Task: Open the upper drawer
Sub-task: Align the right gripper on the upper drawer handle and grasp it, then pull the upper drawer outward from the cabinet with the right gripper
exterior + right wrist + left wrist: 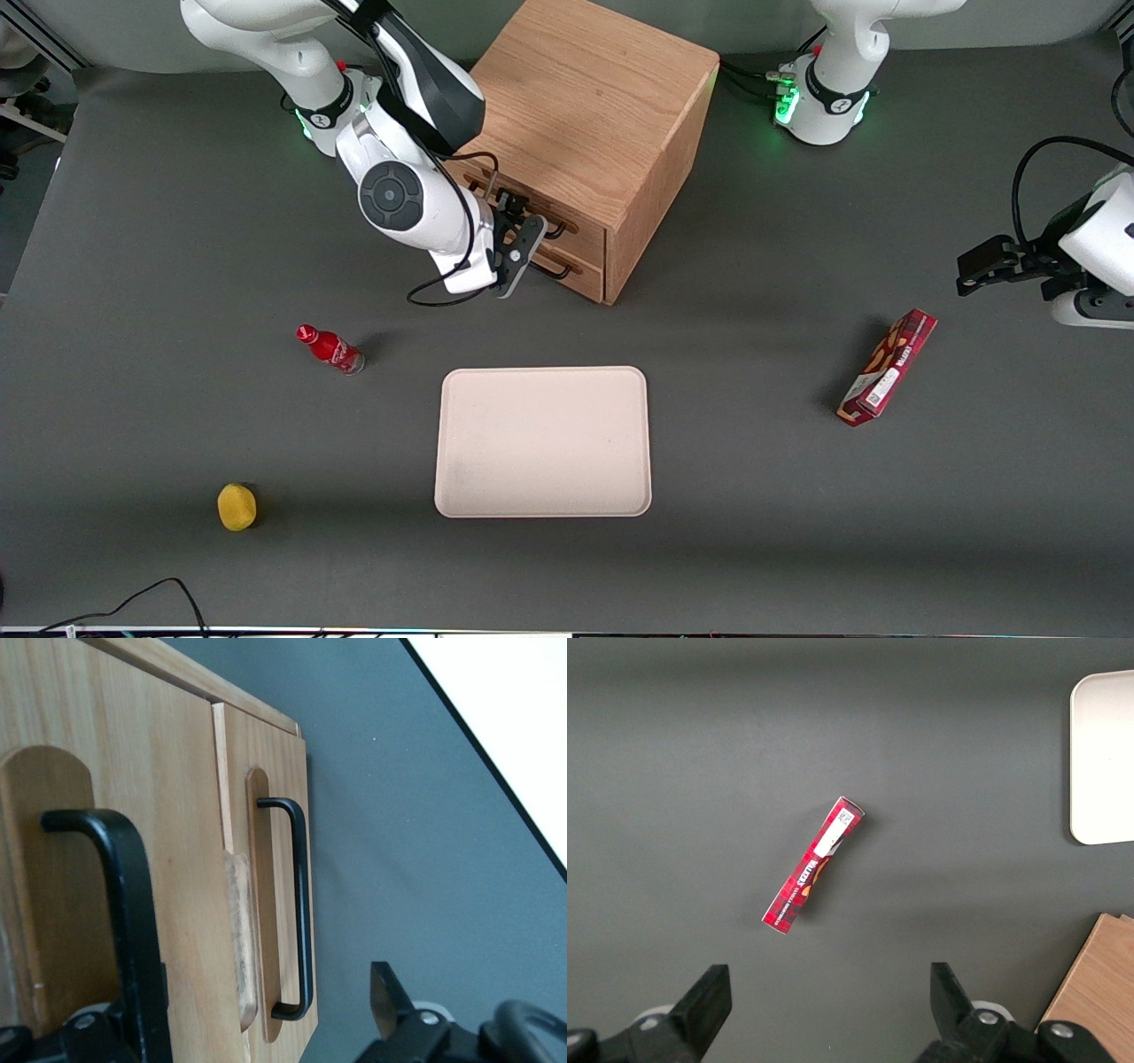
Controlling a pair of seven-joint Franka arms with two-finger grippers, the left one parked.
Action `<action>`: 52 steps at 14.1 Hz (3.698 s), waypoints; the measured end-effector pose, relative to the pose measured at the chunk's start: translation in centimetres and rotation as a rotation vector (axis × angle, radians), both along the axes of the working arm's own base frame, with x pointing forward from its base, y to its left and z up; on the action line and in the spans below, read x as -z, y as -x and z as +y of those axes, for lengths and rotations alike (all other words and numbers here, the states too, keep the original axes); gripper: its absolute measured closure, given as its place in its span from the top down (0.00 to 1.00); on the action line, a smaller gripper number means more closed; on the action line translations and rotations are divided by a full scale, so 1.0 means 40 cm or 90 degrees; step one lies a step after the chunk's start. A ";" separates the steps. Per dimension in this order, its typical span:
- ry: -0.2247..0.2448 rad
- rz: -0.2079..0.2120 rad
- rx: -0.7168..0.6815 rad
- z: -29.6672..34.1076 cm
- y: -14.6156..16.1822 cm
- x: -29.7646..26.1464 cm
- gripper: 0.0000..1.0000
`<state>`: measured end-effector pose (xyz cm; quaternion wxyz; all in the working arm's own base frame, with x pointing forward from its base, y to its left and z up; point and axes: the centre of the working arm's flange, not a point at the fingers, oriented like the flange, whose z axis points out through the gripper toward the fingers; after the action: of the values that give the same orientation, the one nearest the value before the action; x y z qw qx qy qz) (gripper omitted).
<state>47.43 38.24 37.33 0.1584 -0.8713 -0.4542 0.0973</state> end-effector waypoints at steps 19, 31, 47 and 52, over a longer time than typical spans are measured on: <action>0.018 -0.041 0.042 -0.117 -0.193 0.002 1.00; 0.014 -0.047 0.040 -0.188 -0.281 0.013 1.00; 0.023 -0.049 0.032 -0.278 -0.391 0.029 1.00; 0.037 -0.052 0.026 -0.314 -0.417 0.021 1.00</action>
<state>64.10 25.69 36.49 0.1161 -0.8877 -0.4397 0.0720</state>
